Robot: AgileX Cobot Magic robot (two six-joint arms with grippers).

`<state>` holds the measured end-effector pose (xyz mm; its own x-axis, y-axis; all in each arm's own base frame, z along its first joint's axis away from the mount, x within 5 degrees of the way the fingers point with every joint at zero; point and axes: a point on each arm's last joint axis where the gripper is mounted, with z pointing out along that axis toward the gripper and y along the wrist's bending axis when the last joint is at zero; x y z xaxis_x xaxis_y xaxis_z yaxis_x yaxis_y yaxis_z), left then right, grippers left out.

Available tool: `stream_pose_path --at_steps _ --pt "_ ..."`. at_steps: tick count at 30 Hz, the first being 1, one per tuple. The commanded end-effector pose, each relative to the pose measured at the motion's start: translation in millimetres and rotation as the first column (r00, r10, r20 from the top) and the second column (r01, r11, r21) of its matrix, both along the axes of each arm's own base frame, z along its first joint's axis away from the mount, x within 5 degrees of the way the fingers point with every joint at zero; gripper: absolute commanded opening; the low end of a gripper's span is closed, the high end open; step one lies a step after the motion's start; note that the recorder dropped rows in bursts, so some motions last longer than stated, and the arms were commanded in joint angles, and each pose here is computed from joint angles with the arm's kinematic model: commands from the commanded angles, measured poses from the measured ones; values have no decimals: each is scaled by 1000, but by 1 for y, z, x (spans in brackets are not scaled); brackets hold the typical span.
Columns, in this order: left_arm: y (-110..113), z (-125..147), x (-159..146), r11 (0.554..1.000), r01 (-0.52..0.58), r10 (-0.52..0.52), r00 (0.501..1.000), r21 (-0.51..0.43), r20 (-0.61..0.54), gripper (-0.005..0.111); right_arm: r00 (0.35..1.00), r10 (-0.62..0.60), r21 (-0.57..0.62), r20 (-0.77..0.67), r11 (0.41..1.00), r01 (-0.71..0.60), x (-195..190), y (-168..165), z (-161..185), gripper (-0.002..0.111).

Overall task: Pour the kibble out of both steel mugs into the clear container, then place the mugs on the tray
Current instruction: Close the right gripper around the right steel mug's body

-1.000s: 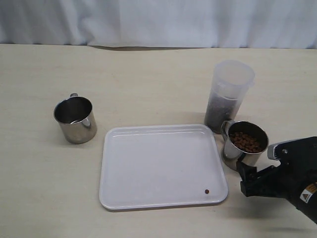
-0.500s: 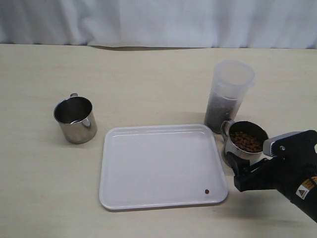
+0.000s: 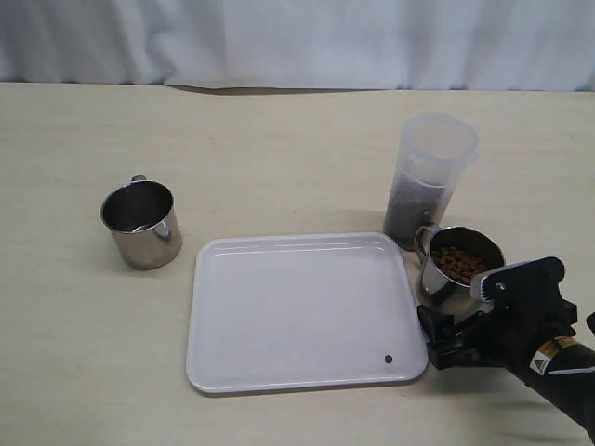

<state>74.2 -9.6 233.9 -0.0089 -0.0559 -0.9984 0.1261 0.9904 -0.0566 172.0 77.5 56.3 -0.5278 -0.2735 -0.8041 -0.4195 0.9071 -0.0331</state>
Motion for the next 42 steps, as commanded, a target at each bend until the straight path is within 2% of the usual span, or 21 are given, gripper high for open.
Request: stream_pose_path --at_steps 1,9,15,19,22,42 --pt "0 1 0 1000 -2 2 1000 -7 2 0 1000 -26 16 10 1000 26 3 0 0 73" --pt "0 1 0 1000 -2 2 1000 -7 2 0 999 -32 23 25 999 31 8 1 0 73" --pt "0 1 0 1000 -2 2 1000 -7 2 0 999 -15 99 38 995 11 20 6 2 73" --pt "0 1 0 1000 -2 2 1000 -7 2 0 997 -58 86 46 995 54 23 2 2 73" --pt "0 1 0 1000 -2 2 1000 -7 2 0 997 -43 57 66 998 39 24 2 3 73" --pt "0 1 0 1000 -2 2 1000 -5 2 0 996 -10 73 93 997 4 32 8 4 73"
